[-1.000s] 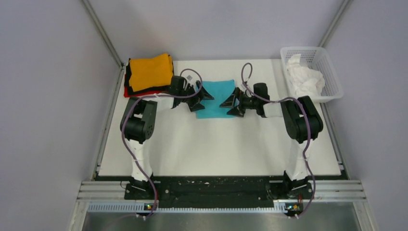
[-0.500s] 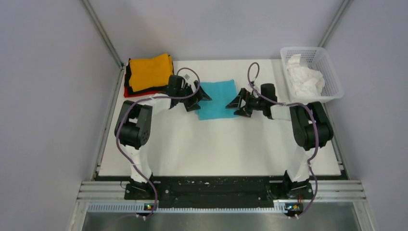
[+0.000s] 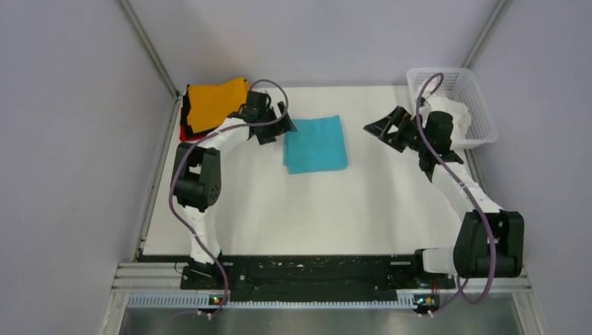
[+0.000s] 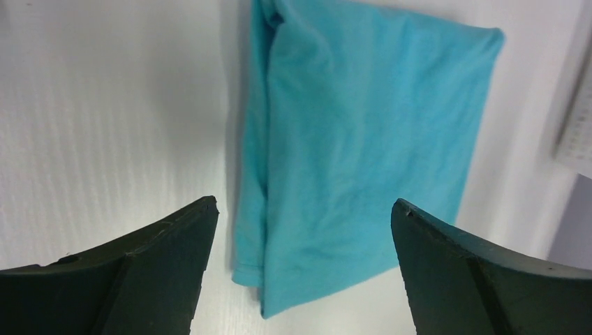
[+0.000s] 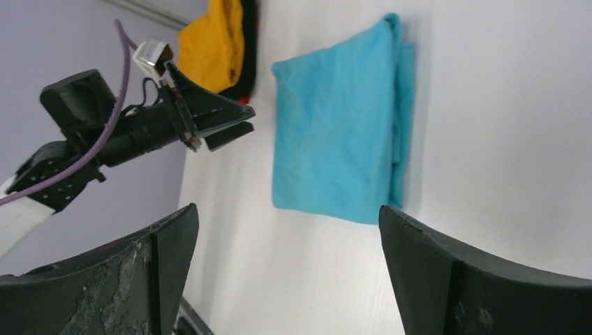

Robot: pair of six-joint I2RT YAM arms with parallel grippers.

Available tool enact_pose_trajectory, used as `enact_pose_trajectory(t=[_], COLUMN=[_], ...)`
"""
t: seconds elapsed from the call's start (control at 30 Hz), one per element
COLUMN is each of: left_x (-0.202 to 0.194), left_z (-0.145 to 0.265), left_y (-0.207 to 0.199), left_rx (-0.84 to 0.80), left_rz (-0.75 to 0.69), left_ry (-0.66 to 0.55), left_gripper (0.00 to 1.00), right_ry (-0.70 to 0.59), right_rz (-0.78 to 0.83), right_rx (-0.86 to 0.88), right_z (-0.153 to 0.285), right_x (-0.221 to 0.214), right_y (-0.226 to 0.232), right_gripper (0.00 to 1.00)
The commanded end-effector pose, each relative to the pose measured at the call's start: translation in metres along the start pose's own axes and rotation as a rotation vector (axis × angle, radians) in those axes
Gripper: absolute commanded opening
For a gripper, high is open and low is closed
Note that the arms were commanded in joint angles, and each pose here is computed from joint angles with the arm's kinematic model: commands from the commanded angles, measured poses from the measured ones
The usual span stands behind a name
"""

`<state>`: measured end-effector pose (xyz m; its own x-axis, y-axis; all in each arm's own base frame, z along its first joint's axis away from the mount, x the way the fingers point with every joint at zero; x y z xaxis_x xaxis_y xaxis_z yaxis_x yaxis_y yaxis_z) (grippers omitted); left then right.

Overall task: Fold and stack the t-shirts
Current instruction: Put the neatly folded tshirt into the corner of the board with the left arm

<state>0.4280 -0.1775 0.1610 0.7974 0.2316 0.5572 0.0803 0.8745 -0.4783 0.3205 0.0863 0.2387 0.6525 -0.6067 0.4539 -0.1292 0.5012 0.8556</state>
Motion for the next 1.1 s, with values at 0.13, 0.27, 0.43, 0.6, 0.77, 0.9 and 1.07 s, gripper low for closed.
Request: enact_pose_trajectory(t=[0.13, 0.27, 0.43, 0.6, 0.77, 0.9, 1.07], left_x=[-0.003, -0.013, -0.03, -0.043, -0.05, -0.058, -0.067], left_z=[-0.026, -0.041, -0.06, -0.076, -0.085, -0.092, -0.1], left_y=[0.018, 0.015, 0.004, -0.007, -0.011, -0.015, -0.014], left_rx=[0.136, 0.133, 0.164, 0.209, 0.293, 0.39, 0.434], left_rz=[-0.045, -0.059, -0.092, -0.123, -0.15, -0.21, -0.239], left_ry=[0.077, 0.109, 0.144, 0.169, 0.162, 0.155, 0.168], left_gripper=[0.94, 0.86, 0.79, 0.66, 0.54, 0.36, 0.24], right_ry=[-0.227, -0.277, -0.273, -0.29, -0.306, -0.327, -0.332], right_rz=[0.103, 0.138, 0.17, 0.189, 0.202, 0.201, 0.21], right_rx=[-0.314, -0.381, -0.452, -0.503, -0.523, -0.552, -0.575], right_z=[0.046, 0.061, 0.07, 0.077, 0.083, 0.087, 0.091], right_x=[0.005, 0.002, -0.001, -0.002, -0.004, -0.004, -0.006], right_y=[-0.007, -0.01, -0.015, -0.018, -0.019, -0.021, -0.024], right_gripper=[0.99, 0.99, 0.99, 0.99, 0.99, 0.99, 0.99])
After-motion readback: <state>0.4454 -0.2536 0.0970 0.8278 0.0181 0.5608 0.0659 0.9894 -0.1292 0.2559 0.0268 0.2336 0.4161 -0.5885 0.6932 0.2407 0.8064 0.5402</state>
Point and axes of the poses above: each gripper's point midway between its finger pads, its own z axis back along the fingers, its own y axis along the line the jaws close on, x = y × z, the point moved 8 cm from there along z, back along the fingers, and after that the axes turned 10 degrees about -z, right-handed, at the moved point
